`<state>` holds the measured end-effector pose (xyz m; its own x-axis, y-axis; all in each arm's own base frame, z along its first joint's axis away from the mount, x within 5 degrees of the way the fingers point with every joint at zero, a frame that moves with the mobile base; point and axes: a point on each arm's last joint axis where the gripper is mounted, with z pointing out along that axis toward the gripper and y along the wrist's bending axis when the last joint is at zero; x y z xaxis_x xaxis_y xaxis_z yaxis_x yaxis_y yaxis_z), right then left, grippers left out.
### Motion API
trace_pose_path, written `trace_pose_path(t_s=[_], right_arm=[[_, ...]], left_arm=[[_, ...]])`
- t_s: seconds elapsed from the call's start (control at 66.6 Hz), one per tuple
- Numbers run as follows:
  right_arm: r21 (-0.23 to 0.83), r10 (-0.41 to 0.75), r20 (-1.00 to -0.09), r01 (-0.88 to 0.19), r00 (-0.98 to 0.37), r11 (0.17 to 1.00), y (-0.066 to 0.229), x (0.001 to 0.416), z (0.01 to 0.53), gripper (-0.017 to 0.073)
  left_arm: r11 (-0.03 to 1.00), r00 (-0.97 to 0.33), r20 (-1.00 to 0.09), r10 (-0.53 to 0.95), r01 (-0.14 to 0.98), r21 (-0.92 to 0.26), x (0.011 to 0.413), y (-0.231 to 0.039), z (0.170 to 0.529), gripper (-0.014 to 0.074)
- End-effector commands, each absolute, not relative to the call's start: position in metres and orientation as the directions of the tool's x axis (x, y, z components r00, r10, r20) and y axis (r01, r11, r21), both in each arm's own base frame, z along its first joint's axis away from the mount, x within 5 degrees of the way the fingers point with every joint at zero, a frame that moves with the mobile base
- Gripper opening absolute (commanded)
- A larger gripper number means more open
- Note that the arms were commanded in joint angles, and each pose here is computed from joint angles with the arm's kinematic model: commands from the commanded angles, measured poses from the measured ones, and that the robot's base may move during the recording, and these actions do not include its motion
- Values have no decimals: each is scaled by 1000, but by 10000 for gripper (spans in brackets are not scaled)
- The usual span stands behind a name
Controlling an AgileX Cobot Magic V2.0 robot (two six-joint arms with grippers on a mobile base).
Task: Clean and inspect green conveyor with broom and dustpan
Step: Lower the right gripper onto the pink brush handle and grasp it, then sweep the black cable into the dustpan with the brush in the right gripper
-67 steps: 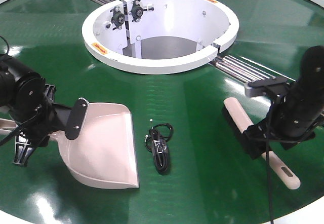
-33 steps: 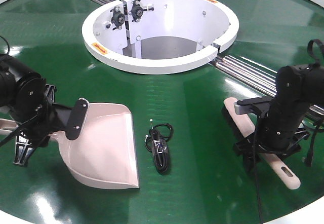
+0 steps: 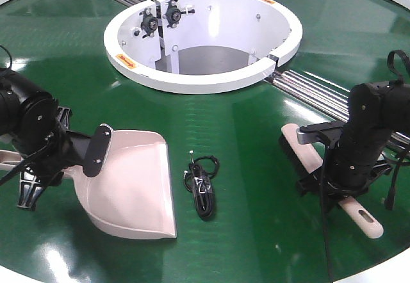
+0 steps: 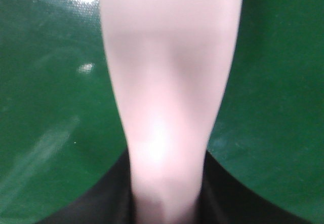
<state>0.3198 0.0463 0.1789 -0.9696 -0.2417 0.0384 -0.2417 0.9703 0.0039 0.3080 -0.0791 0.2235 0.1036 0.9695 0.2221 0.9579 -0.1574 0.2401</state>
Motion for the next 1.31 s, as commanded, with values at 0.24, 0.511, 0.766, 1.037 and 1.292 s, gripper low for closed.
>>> trace_pose_path(t_s=[0.24,0.511,0.766,1.037,1.292], right_arm=[[73,-195,-25,-196,-981,978,52,311,217,-8],[17,-228,0,-228,-974,974,95,296,227,-4],[-34,-213,32,-214,-977,976,146,296,236,-4],[-50,-182,47,-184,-982,982,189,312,224,-4],[-54,-135,92,-140,-987,989,193,316,208,-4]], left_arm=[[-207,154,220,963,947,246,304,-84,235,-6],[-207,154,220,963,947,246,304,-84,235,-6],[-207,154,220,963,947,247,304,-84,235,-6],[-207,154,220,963,947,247,304,-84,235,-6],[-207,154,220,963,947,247,304,-84,235,-6]])
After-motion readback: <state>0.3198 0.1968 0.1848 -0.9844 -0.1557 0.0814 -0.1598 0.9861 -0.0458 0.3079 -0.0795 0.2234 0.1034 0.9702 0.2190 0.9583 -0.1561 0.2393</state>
